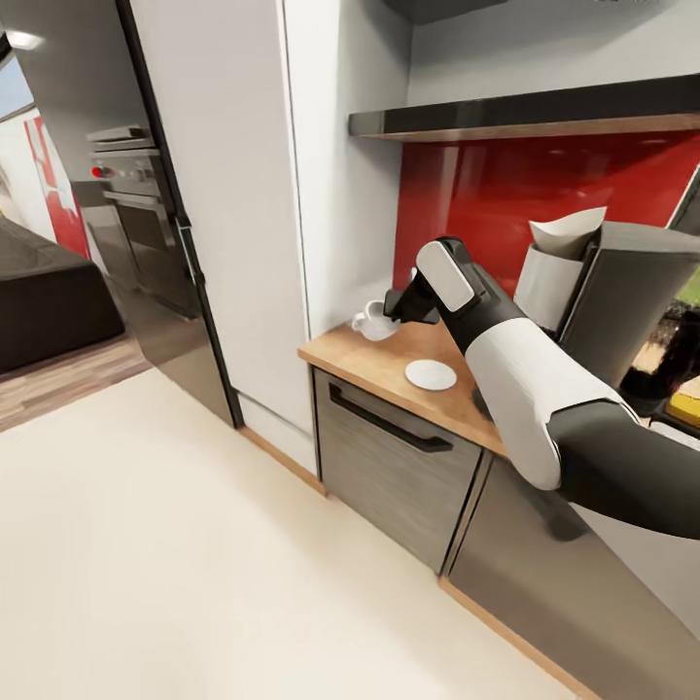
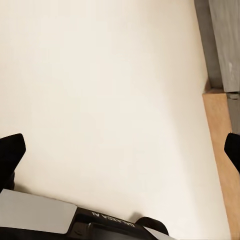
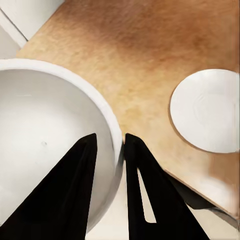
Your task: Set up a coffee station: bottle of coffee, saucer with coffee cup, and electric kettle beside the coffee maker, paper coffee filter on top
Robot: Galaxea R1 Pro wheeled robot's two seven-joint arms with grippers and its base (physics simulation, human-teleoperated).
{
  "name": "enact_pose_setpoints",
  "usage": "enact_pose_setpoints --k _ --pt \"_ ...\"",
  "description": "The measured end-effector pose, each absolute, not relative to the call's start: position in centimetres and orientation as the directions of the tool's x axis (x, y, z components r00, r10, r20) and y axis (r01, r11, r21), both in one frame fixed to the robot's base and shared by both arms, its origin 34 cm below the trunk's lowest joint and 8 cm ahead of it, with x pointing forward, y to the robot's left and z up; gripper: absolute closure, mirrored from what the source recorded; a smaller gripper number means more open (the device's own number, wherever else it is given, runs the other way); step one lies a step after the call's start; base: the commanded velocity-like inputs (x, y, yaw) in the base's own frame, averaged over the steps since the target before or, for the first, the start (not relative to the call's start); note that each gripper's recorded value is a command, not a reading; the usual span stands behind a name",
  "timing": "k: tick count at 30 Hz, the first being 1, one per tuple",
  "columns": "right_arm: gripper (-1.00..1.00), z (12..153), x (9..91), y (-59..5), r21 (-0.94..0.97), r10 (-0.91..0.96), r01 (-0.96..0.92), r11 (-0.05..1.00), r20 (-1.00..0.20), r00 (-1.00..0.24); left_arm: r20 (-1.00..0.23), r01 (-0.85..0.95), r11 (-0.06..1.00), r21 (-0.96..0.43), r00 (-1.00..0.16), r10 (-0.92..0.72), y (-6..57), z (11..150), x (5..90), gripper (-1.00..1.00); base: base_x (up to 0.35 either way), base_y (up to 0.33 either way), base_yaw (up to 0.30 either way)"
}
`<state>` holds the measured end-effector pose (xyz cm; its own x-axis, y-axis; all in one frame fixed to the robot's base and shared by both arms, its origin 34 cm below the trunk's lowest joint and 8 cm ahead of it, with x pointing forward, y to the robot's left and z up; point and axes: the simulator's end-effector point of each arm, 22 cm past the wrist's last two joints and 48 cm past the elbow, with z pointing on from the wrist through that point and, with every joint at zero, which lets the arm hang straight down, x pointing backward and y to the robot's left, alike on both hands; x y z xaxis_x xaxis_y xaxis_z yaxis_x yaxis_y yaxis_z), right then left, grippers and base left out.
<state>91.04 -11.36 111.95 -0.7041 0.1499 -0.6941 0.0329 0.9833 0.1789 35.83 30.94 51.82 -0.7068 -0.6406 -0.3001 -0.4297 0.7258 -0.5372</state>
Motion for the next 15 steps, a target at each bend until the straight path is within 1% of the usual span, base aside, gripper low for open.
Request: enact_pose_setpoints --k 4,6,9,15 --pt "1.00 111.90 91.03 -11.36 0.179 0.150 0.033 0.983 -0.693 -0.705 -0.300 -0.430 0.726 -0.537 -0.707 -0.641 30.95 51.82 35.83 -1.00 0.000 0.013 -0.243" --pt "1.00 111.90 91.02 -11.37 0.178 0.149 0.033 0.983 -0.693 -0.705 -0.300 -0.430 0.726 -0.537 -0.707 -0.641 30.95 51.82 35.83 -1.00 0.042 0.096 -0.164" --pt "1.00 111.92 91.00 -11.37 0.178 0.150 0.033 0.983 -0.694 -0.705 -0.300 -0.430 0.726 -0.537 -0.707 -0.641 30.95 51.83 35.82 -1.00 0.153 0.194 -0.063" --pt "1.00 111.92 90.99 -11.37 0.179 0.150 0.033 0.983 -0.694 -0.705 -0.300 -0.429 0.726 -0.537 -0.707 -0.640 30.94 51.84 35.81 -1.00 0.224 0.242 -0.042"
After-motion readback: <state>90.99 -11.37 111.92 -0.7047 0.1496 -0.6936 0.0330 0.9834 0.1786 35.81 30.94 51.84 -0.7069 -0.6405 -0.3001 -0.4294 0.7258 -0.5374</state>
